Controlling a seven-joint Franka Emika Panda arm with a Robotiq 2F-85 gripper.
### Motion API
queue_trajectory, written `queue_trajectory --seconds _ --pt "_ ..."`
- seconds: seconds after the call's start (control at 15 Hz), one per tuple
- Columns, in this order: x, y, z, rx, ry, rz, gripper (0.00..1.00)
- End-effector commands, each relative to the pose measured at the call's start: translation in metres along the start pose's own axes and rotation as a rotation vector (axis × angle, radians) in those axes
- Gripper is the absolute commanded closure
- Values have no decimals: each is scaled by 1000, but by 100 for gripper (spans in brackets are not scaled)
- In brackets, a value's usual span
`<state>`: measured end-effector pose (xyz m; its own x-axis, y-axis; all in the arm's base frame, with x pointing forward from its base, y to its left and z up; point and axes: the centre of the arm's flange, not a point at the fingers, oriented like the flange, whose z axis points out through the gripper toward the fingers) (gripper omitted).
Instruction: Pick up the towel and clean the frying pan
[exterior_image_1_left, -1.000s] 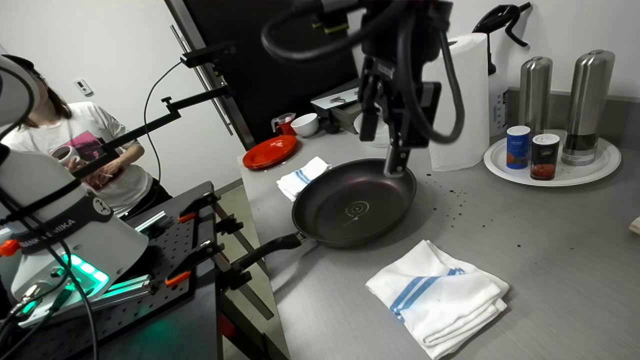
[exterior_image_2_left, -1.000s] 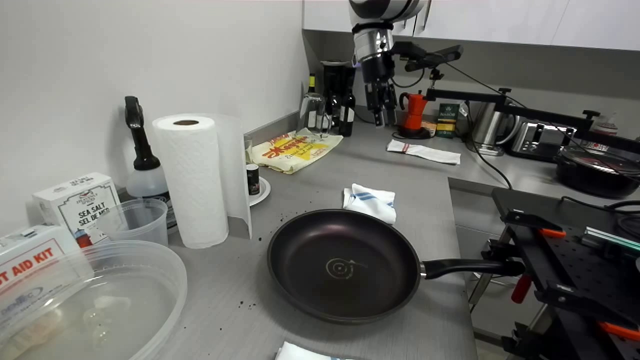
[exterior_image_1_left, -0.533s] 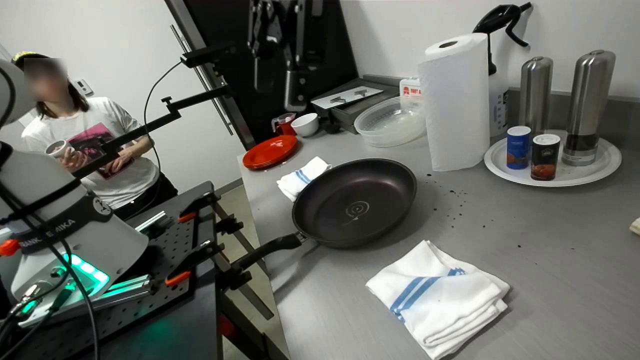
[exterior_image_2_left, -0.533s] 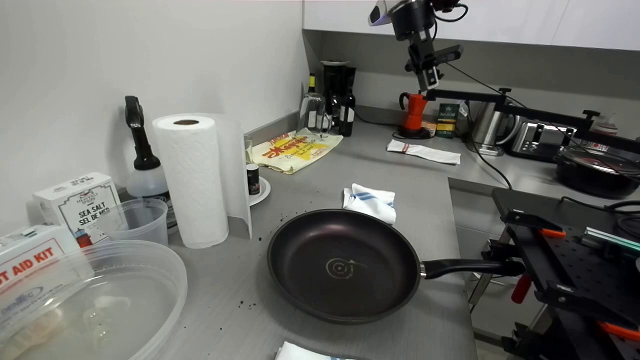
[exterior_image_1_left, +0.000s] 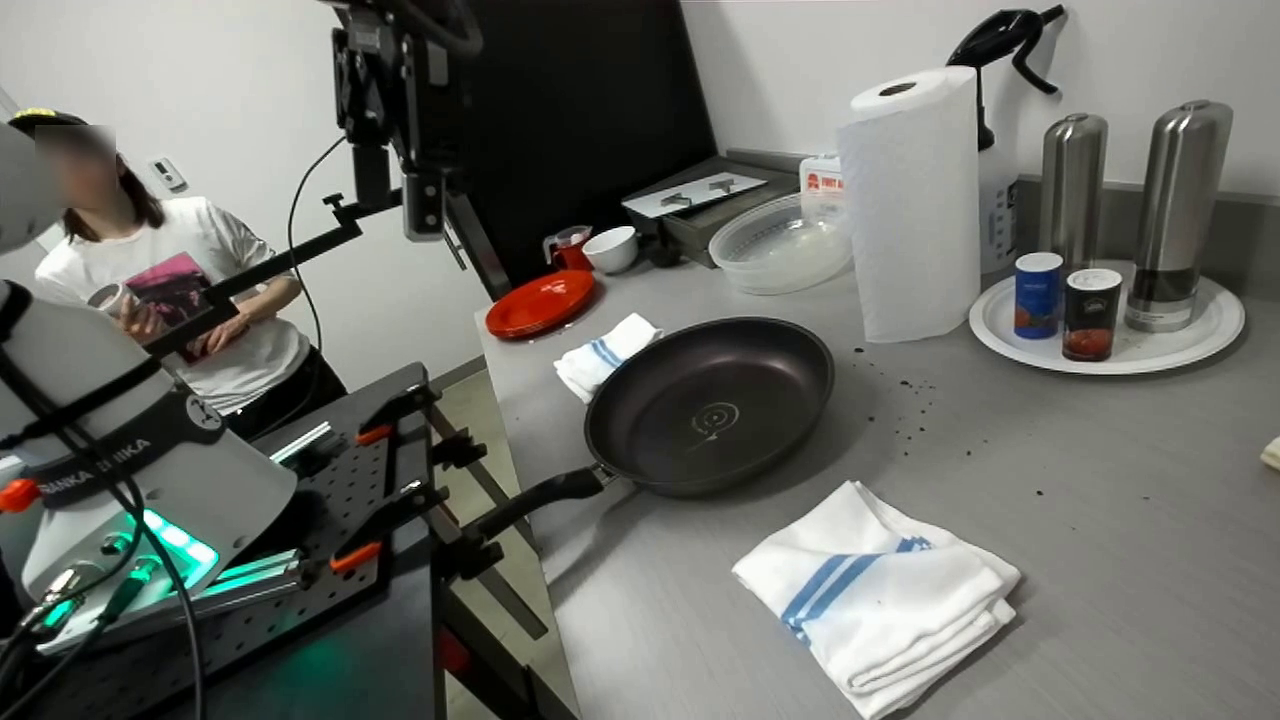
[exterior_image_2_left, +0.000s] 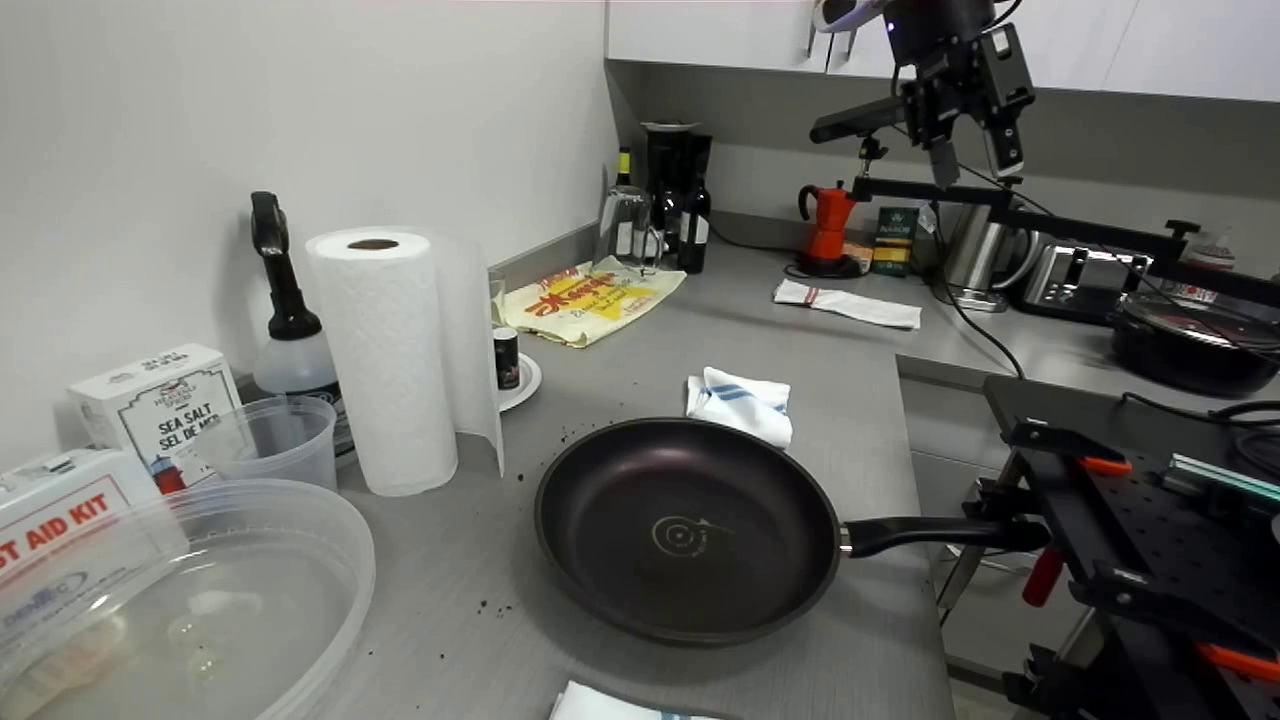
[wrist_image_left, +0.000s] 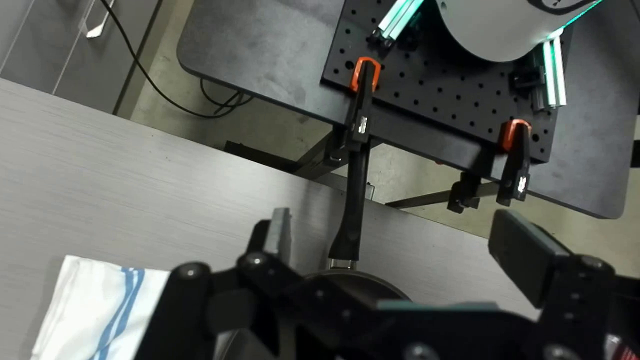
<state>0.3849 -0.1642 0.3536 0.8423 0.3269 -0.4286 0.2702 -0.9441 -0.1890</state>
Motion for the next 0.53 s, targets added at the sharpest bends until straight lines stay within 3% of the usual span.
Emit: queue_trajectory --seconds 0.0,0.47 --pt "-2 -2 0 -1 2 -2 0" --pt "-2 -2 1 -2 4 -3 0"
